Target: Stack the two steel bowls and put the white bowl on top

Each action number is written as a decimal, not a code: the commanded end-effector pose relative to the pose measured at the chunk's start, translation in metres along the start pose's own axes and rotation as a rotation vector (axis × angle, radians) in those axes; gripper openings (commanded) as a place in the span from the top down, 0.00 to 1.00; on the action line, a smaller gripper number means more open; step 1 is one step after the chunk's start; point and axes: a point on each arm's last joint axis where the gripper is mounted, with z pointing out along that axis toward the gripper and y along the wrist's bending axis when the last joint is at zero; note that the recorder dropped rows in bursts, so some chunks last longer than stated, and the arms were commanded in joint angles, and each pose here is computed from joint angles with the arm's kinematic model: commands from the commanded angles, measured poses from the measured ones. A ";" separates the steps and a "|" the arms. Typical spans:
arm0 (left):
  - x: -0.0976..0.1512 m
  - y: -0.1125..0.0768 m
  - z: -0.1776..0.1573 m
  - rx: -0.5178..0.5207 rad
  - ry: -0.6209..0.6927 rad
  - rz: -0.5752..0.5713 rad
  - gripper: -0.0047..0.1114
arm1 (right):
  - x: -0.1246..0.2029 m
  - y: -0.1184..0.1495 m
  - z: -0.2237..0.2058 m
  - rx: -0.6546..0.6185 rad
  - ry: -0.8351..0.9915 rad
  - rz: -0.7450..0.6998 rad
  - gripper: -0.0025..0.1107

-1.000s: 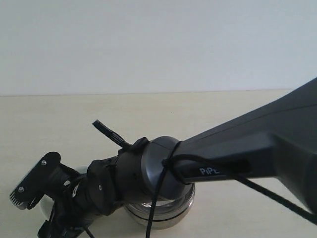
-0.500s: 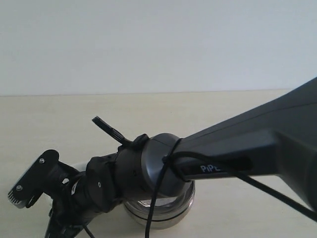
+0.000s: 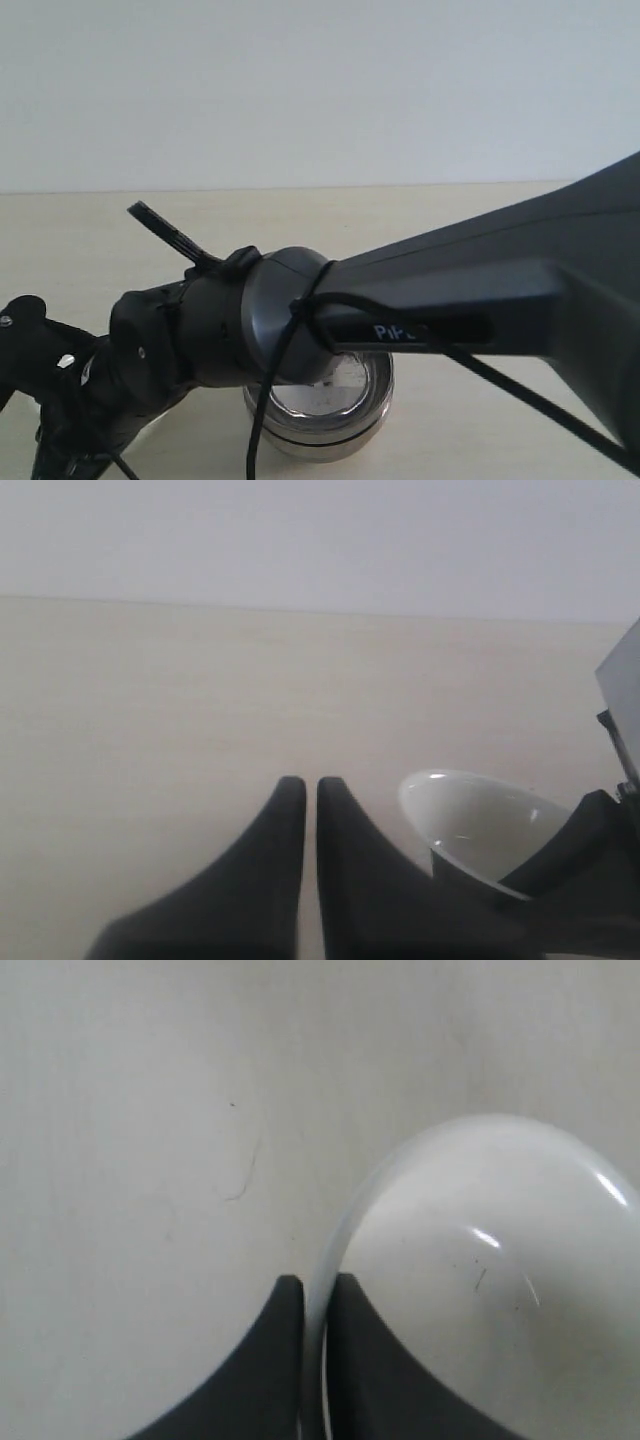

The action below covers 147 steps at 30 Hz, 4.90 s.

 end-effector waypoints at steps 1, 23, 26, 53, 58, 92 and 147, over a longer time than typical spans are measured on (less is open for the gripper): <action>0.000 0.000 0.000 0.005 -0.009 -0.004 0.93 | -0.007 0.000 -0.003 0.000 0.003 -0.045 0.98; 0.000 0.000 0.000 0.005 -0.007 -0.004 0.93 | -0.006 -0.044 -0.126 0.420 0.253 0.049 0.98; 0.000 0.000 0.000 0.005 -0.007 -0.004 0.93 | 0.017 -0.047 -0.138 0.422 0.250 0.111 0.98; 0.000 0.000 0.000 0.005 -0.007 -0.004 0.93 | 0.085 -0.013 -0.103 0.280 0.240 0.200 0.98; 0.000 0.000 0.000 0.005 -0.007 -0.004 0.93 | 0.085 -0.013 -0.104 0.284 0.243 0.208 0.89; 0.000 0.000 0.000 0.005 -0.007 -0.004 0.93 | 0.072 0.004 -0.143 0.259 0.084 0.405 0.98; 0.000 0.000 0.000 0.005 -0.007 -0.004 0.93 | 0.086 0.019 -0.119 0.190 0.041 0.404 0.98</action>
